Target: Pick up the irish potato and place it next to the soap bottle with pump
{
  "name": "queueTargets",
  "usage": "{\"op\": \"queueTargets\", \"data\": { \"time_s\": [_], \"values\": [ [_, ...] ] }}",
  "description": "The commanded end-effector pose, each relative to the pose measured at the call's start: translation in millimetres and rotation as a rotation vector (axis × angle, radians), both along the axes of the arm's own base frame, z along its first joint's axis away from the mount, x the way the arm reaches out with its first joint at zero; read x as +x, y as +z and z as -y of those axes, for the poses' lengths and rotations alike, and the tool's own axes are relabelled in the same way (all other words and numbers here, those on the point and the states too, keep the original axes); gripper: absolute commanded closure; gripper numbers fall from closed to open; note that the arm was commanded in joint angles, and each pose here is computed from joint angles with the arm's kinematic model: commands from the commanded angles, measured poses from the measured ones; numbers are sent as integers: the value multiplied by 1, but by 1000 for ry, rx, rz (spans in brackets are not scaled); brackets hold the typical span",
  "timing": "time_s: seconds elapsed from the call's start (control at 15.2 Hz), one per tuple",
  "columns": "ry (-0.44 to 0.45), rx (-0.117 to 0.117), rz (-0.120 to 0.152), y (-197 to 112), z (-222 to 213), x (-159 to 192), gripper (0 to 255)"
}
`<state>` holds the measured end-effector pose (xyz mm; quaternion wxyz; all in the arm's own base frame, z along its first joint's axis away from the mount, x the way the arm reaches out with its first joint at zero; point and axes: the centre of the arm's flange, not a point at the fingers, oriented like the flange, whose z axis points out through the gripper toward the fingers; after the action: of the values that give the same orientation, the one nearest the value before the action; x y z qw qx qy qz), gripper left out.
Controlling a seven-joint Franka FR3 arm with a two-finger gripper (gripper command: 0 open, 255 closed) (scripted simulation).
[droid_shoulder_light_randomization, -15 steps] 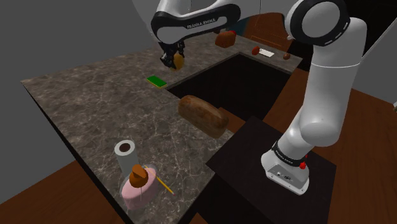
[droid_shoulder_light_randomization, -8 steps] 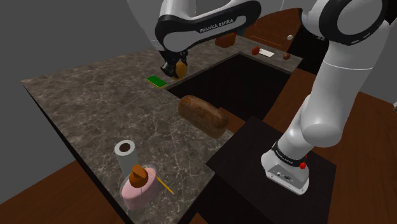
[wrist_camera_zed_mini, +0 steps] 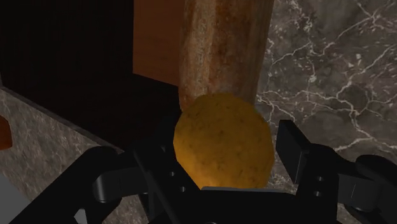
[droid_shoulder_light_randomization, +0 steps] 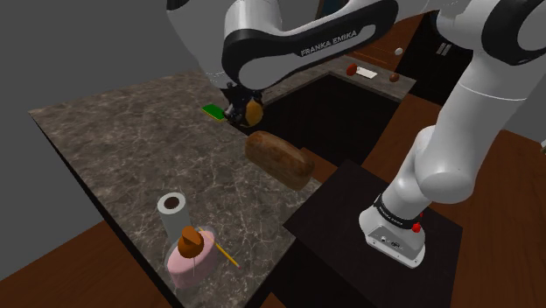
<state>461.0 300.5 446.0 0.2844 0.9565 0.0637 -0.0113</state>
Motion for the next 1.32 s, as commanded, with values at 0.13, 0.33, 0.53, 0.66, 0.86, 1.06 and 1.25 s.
{"op": "queueTargets", "data": {
  "time_s": [0.13,0.33,0.53,0.66,0.86,1.06,1.25],
  "values": [
    [-1,0,0,-3,-34,-41,255],
    [-1,0,0,-3,-58,-72,255],
    [-1,0,0,-3,-82,-104,255],
    [-1,0,0,-3,-98,-124,255],
    [-1,0,0,-3,-123,-156,255],
    [-1,0,0,-3,-144,-183,255],
    [-1,0,0,-18,-144,-183,255]
  ]
}}
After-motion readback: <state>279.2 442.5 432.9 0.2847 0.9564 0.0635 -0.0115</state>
